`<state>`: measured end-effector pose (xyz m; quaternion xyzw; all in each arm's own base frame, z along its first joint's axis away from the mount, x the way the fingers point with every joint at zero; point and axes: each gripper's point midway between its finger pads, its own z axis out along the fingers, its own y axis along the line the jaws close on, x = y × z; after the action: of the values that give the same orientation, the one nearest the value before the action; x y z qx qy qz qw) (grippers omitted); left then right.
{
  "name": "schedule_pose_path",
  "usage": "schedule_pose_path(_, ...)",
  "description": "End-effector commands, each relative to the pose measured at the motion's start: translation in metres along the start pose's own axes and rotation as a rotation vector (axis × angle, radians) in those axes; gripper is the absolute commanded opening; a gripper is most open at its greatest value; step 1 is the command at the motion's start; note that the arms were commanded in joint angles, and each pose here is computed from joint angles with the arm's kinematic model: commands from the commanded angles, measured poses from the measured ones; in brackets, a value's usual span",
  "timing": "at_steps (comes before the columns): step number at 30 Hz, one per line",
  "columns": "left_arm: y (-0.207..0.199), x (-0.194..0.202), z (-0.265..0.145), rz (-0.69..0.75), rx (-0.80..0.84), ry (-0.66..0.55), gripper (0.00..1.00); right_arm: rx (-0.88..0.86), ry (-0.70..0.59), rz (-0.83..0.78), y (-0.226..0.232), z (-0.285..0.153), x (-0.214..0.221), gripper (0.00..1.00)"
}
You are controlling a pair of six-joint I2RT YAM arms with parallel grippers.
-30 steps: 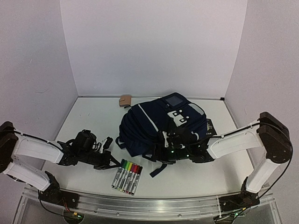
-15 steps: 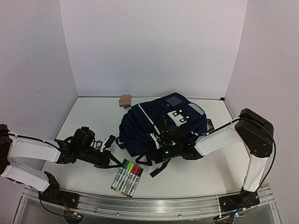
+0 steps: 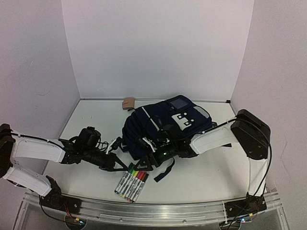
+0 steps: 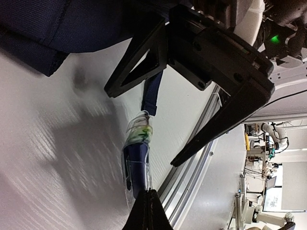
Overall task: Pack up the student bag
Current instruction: Pick up the stationery from the center of the board.
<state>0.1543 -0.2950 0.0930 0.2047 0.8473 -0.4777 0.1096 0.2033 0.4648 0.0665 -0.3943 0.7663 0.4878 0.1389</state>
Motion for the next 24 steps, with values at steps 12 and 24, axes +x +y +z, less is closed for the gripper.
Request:
schedule_pose_path(12, -0.014, -0.020, 0.007, 0.055, 0.039, -0.005, 0.00, -0.165, 0.026, -0.055, 0.034, 0.006, -0.011, 0.24)
schedule_pose_path(24, -0.014, -0.006, -0.006, 0.034, 0.012, 0.002, 0.71, -0.163, -0.037, -0.054, 0.061, -0.028, -0.030, 0.00)
